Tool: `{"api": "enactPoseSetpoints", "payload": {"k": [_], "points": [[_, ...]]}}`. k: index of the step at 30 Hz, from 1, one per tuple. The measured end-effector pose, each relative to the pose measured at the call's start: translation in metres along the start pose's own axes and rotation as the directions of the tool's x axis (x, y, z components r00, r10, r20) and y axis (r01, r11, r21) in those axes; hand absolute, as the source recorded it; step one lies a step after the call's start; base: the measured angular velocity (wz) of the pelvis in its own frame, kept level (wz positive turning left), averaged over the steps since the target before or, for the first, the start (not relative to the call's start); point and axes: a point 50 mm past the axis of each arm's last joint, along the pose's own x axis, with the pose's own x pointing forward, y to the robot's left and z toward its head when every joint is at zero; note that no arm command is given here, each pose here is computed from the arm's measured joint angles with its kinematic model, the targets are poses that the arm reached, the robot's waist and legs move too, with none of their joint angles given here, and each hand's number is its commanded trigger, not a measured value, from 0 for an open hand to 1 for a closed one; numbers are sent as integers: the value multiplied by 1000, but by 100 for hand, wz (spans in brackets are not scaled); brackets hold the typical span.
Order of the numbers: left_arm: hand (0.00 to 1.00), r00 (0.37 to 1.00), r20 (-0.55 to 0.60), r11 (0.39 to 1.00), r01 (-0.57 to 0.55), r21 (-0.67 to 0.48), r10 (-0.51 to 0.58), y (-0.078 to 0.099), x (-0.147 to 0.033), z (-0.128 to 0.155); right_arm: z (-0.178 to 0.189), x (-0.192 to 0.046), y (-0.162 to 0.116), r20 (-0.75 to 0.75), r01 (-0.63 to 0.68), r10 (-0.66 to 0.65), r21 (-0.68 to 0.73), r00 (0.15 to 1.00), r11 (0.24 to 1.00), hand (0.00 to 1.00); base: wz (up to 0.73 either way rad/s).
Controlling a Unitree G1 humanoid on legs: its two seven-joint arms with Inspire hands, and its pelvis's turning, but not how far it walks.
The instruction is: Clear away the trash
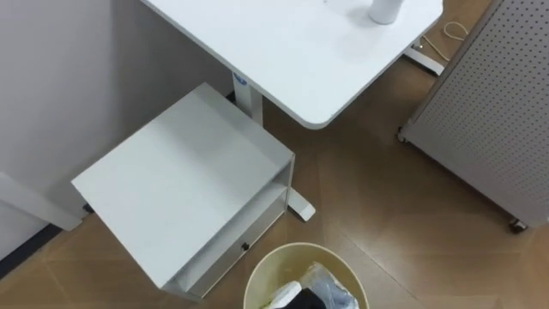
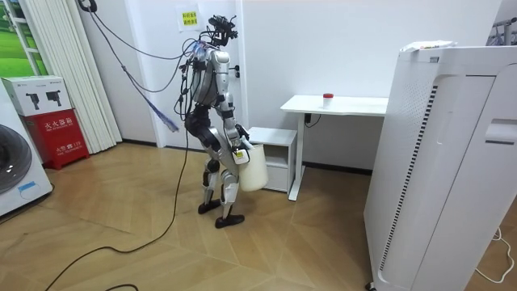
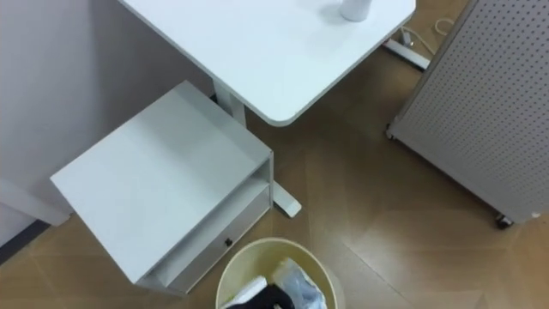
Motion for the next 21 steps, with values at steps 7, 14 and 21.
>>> {"api": "enactPoseSetpoints", "payload": {"k": [7,14,21], "points": [[0,998,-6,998,60,4,-60,-3,-1,-2,-2,-1,-2,-4,4,-4,0,1000,1000,100,0],[0,997,-34,997,74,6,-73,-4,-3,-9,1,-1,-4,-9,5,-5,-3,1000,1000,100,0],[0,996,-64,998,67,22,-65,-3,-8,-19,2,-2,-11,-12,27,-26,30,1000,999,100,0]]}}
